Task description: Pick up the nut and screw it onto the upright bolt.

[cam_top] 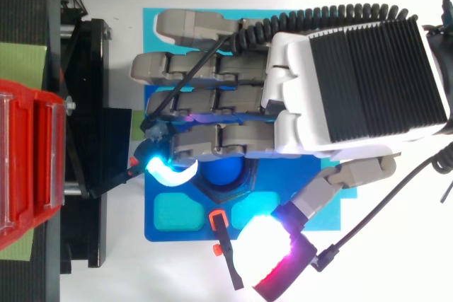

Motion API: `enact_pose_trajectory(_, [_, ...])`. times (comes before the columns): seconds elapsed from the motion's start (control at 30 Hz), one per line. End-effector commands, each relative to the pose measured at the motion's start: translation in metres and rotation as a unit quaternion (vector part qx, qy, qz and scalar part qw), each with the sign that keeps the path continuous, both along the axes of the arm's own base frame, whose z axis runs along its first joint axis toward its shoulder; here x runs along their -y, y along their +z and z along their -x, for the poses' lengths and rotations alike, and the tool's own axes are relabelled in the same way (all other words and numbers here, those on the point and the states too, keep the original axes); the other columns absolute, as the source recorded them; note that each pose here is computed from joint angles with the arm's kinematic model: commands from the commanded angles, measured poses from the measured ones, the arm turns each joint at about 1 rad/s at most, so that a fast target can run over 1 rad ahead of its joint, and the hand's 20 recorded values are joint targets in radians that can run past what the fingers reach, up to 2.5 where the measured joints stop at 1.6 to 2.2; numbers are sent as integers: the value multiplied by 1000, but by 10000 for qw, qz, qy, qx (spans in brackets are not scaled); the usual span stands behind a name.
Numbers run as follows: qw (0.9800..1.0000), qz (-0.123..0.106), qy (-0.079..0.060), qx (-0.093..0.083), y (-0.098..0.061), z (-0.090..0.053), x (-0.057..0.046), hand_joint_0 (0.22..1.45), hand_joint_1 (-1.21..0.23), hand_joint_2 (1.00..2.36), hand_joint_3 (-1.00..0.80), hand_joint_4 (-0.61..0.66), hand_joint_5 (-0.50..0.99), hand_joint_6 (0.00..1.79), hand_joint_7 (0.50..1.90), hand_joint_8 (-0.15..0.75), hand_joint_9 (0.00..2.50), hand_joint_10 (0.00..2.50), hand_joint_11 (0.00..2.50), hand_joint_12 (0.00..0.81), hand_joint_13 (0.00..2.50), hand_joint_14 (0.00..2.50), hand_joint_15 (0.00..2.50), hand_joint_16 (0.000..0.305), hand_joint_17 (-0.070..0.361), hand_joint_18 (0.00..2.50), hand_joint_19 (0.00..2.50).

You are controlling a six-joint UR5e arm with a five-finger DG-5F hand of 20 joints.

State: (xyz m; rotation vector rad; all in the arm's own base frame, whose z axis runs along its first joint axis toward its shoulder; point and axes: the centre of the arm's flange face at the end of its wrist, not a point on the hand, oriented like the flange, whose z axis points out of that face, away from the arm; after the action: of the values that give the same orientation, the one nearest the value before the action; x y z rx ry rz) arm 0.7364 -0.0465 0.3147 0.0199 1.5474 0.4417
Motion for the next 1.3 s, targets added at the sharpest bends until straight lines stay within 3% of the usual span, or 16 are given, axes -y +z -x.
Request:
enact_pose_trajectory(0.0, [10000,-39,12,18,-2,-2,1,475,-84,1000,-500,199,-165,502,697,229,315,0,0,351,76,0,0,51,114,0,0])
enact_pose_trajectory(0.2, [10000,-38,27,11,-3,-1,1,477,-86,1000,-500,201,-164,502,719,233,317,0,0,349,85,0,0,48,109,0,0])
enact_pose_trajectory(0.57, [10000,-36,-34,-12,-3,0,10,486,-117,1000,-500,232,-146,503,801,258,382,0,0,279,146,0,0,32,73,0,0])
enact_pose_trajectory(1.07, [10000,-24,-58,-40,-4,1,19,499,-155,1000,-500,312,-99,504,997,287,528,0,0,247,231,0,0,26,59,0,0])
enact_pose_trajectory(1.27, [10000,-14,-50,-54,-4,3,28,507,-169,1000,-500,323,-67,504,1098,291,582,0,0,237,256,0,0,24,55,0,0])
